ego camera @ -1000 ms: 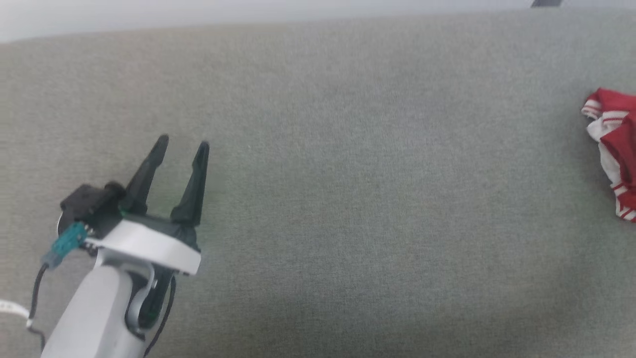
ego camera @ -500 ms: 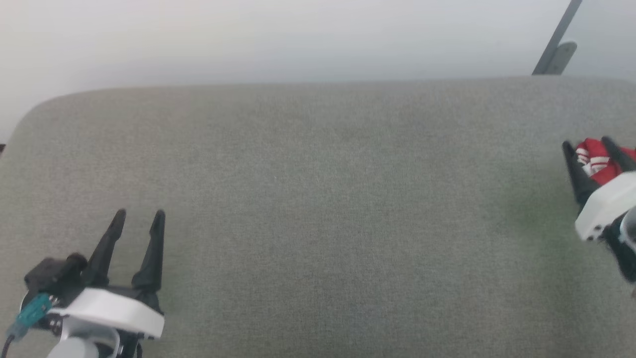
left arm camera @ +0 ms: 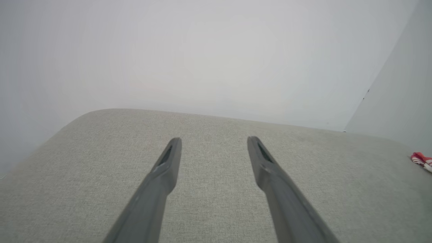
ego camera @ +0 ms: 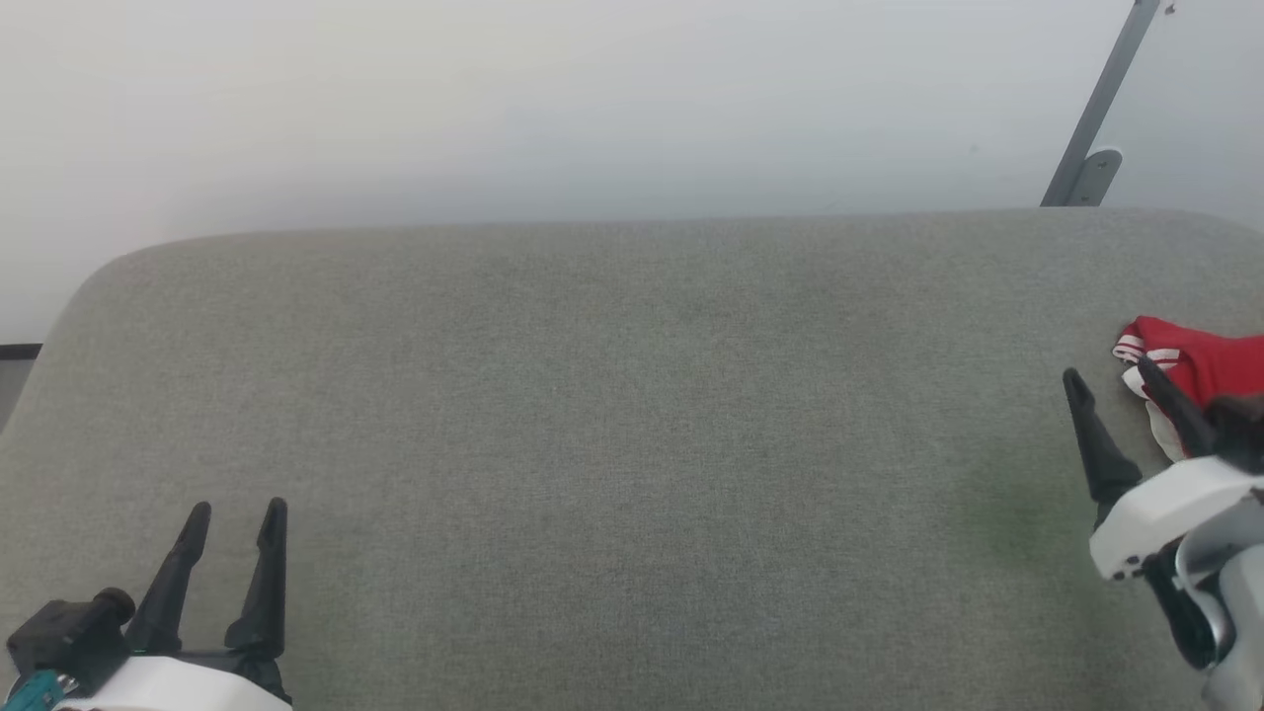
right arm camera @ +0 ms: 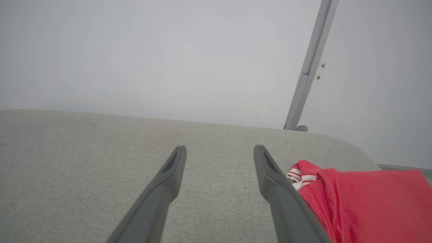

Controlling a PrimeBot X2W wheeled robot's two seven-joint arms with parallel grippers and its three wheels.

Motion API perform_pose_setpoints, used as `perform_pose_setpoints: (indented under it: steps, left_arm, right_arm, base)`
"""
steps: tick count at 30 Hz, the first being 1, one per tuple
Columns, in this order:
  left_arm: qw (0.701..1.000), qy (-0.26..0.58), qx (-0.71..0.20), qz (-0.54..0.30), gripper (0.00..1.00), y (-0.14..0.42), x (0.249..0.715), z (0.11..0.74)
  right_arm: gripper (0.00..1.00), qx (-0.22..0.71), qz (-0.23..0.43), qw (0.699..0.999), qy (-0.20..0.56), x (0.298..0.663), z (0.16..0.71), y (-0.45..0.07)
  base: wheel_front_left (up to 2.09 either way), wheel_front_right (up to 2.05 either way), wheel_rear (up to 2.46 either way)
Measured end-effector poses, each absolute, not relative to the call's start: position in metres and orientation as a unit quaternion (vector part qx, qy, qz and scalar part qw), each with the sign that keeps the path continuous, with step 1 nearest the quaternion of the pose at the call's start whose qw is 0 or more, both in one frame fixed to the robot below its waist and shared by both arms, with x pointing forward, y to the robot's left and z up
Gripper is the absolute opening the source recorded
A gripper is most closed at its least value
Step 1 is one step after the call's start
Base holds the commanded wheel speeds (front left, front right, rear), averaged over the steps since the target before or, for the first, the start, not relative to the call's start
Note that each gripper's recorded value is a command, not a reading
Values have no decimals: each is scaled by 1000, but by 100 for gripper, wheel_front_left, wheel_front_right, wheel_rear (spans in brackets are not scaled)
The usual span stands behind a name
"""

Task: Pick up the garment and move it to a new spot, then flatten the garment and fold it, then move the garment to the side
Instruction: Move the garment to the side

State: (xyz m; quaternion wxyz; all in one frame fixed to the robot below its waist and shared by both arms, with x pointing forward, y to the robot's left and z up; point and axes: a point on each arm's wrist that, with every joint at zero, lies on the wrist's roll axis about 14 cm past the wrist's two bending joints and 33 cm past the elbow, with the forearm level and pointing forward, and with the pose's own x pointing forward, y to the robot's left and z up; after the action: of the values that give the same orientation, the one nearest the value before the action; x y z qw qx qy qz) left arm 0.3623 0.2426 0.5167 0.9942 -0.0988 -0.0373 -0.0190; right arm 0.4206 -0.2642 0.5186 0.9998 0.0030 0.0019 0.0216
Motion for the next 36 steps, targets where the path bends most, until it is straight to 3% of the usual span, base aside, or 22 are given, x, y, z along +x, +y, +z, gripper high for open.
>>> perform_pose_setpoints:
  steps: [19, 36]
  left_arm:
    - [994, -42, -97, -7, 100, 251, 355, 517]
    - [994, -38, -103, -9, 100, 248, 356, 514]
  right_arm:
    - [100, 18, 12, 999, -34, 385, 517, -248]
    - [100, 21, 10, 999, -37, 377, 518, -243]
  base:
    - [0, 0, 0]
    - [0, 0, 0]
